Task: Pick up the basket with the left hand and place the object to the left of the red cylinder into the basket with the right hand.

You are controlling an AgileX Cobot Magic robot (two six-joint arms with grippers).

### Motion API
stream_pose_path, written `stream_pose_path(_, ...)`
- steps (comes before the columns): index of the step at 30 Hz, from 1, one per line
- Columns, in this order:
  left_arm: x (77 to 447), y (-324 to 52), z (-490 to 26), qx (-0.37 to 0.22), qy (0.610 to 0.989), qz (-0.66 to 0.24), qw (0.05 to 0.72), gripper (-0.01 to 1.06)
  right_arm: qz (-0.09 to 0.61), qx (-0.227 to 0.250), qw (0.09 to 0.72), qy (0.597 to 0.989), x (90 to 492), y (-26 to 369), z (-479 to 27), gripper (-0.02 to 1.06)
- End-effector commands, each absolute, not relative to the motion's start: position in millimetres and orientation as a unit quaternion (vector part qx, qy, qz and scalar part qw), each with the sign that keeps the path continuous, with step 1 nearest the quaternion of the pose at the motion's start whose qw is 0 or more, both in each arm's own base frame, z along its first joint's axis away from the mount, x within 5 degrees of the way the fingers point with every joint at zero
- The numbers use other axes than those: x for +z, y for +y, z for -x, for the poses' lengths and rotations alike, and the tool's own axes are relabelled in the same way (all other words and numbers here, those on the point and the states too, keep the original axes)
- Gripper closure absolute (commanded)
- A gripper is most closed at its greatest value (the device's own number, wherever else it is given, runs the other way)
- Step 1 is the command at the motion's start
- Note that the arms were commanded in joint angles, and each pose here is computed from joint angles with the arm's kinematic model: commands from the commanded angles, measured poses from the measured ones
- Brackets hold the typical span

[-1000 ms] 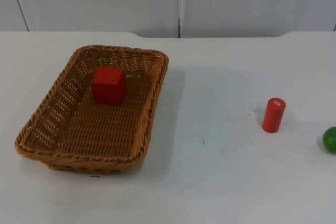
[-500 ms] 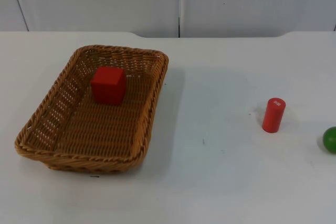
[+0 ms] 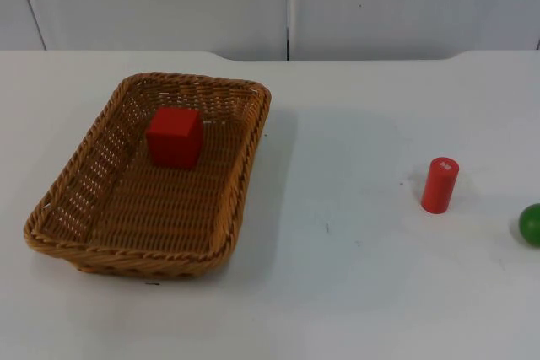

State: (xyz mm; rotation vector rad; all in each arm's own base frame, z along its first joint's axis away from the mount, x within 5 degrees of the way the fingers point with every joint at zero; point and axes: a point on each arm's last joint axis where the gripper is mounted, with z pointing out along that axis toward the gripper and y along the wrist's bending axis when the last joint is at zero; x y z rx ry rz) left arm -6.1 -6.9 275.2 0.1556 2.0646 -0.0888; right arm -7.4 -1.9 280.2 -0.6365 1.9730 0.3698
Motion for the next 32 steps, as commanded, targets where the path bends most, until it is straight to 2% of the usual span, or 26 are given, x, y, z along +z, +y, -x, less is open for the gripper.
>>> stream_pose_path(1, 274.9, -6.6, 5.5, -0.037, 0.856, -0.061, 0.513, 0.0, 0.237, 0.139, 0.502, 0.82, 280.2, -1.6, 7.7, -0.01)
stream_pose_path(15, 274.9, -6.6, 5.5, -0.037, 0.856, -0.061, 0.513, 0.0, 0.118, 0.067, 0.517, 0.845, 280.2, 0.6, 7.8, -0.01)
stream_pose_path(32, 274.9, -6.6, 5.5, -0.037, 0.856, -0.061, 0.513, 0.0, 0.04, 0.019, 0.521, 0.853, 280.2, 2.0, 7.6, -0.01)
